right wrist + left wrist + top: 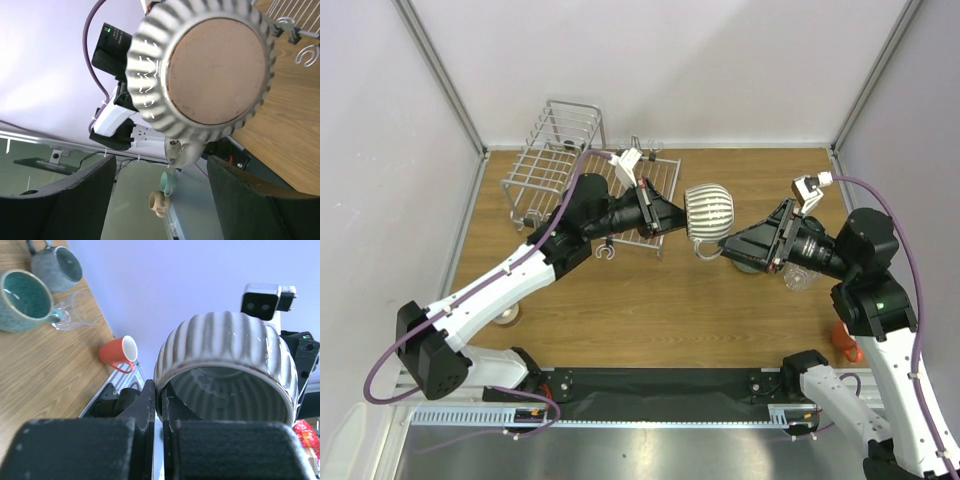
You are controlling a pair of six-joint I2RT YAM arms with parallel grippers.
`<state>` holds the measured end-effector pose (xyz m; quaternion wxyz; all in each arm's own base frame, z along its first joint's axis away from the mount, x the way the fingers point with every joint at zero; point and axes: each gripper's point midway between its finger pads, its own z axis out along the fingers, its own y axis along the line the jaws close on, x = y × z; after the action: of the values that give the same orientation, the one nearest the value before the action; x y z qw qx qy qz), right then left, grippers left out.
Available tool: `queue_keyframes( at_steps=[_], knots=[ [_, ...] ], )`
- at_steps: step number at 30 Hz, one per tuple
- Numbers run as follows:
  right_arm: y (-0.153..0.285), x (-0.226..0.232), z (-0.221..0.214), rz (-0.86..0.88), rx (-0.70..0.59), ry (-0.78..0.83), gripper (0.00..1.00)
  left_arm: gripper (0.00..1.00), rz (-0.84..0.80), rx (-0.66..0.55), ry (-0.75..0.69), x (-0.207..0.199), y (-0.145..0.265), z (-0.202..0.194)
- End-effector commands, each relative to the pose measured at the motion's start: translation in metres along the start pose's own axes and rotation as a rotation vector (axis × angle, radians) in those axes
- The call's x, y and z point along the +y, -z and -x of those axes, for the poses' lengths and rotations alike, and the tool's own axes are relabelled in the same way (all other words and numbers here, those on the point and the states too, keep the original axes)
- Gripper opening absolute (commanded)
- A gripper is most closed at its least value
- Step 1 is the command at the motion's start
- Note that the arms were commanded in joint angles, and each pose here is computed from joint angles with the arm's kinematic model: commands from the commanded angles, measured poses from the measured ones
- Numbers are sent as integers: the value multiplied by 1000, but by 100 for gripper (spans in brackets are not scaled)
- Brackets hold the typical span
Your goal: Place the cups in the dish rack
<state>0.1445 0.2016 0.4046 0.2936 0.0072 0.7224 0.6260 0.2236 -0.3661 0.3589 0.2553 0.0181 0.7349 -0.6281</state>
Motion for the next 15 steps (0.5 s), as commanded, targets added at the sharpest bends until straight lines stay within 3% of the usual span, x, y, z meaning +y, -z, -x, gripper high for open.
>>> queue_keyframes(
  at_steps=[1, 8, 15],
  knots=[
    [-6, 12, 4, 35, -12, 8, 79, 0, -192, -84, -50, -71, 6, 21],
    [-21, 11, 3, 30, 1, -21, 71, 0, -201, -83, -61, -75, 0, 13],
    [-28, 3, 3, -9, -32, -44, 46, 0, -188, -84, -69, -75, 1, 8]
  ],
)
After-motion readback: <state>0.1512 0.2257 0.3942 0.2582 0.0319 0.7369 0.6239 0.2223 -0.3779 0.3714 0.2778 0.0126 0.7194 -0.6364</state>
